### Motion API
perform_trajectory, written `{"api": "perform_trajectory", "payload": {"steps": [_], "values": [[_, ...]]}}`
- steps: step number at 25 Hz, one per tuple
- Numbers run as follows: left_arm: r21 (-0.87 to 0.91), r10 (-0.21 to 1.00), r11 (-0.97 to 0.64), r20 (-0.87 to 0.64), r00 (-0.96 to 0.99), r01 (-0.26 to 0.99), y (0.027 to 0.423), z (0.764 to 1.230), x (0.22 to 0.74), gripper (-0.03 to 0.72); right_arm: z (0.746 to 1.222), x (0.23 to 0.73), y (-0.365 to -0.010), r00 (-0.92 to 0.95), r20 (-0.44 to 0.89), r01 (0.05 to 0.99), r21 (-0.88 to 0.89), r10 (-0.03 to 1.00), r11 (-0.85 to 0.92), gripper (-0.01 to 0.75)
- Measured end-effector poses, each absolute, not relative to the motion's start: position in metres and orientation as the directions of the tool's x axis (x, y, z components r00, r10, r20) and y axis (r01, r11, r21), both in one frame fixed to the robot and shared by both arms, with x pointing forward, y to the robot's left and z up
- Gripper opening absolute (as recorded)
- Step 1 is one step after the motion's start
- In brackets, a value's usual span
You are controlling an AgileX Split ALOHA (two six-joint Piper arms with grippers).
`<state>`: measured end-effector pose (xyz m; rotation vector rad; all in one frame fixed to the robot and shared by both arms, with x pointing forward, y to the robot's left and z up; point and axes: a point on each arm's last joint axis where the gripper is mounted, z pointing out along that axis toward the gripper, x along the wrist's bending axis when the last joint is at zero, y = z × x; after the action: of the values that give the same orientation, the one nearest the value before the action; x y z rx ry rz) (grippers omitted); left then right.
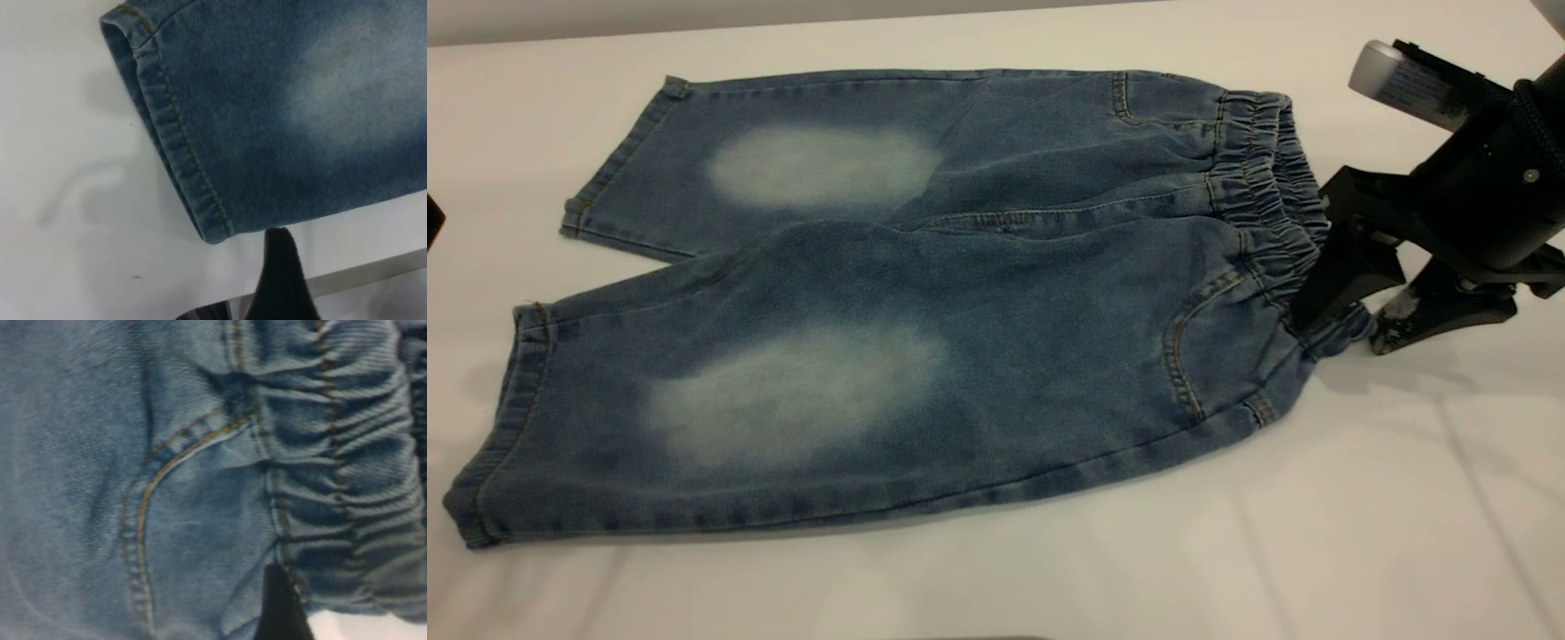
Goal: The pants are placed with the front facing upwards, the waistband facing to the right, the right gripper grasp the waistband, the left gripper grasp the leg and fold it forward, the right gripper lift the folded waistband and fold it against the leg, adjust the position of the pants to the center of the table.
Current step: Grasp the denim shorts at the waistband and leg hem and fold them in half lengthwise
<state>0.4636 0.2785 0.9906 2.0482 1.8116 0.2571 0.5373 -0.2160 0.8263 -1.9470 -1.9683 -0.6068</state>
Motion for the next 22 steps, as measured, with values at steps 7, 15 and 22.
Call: {"api": "perform_trajectory", "payload": {"steps": [7, 15, 22], "values": [[0.406, 0.982, -0.086, -0.12, 0.146, 0.91, 0.2785, 0.9906, 0.4636, 0.463, 0.8284, 0.5388, -0.2129, -0.053, 0.531, 0.994, 0.106, 0.846, -0.005, 0.394], [0.406, 0.982, -0.086, -0.12, 0.146, 0.91, 0.2785, 0.9906, 0.4636, 0.463, 0.8283, 0.5386, -0.213, -0.048, 0.53, 0.995, 0.102, 0.847, -0.008, 0.333], [0.406, 0.982, -0.086, -0.12, 0.146, 0.91, 0.2785, 0.9906, 0.4636, 0.463, 0.828, 0.5391, -0.2138, -0.047, 0.523, 0.994, 0.107, 0.851, -0.01, 0.205]]}}
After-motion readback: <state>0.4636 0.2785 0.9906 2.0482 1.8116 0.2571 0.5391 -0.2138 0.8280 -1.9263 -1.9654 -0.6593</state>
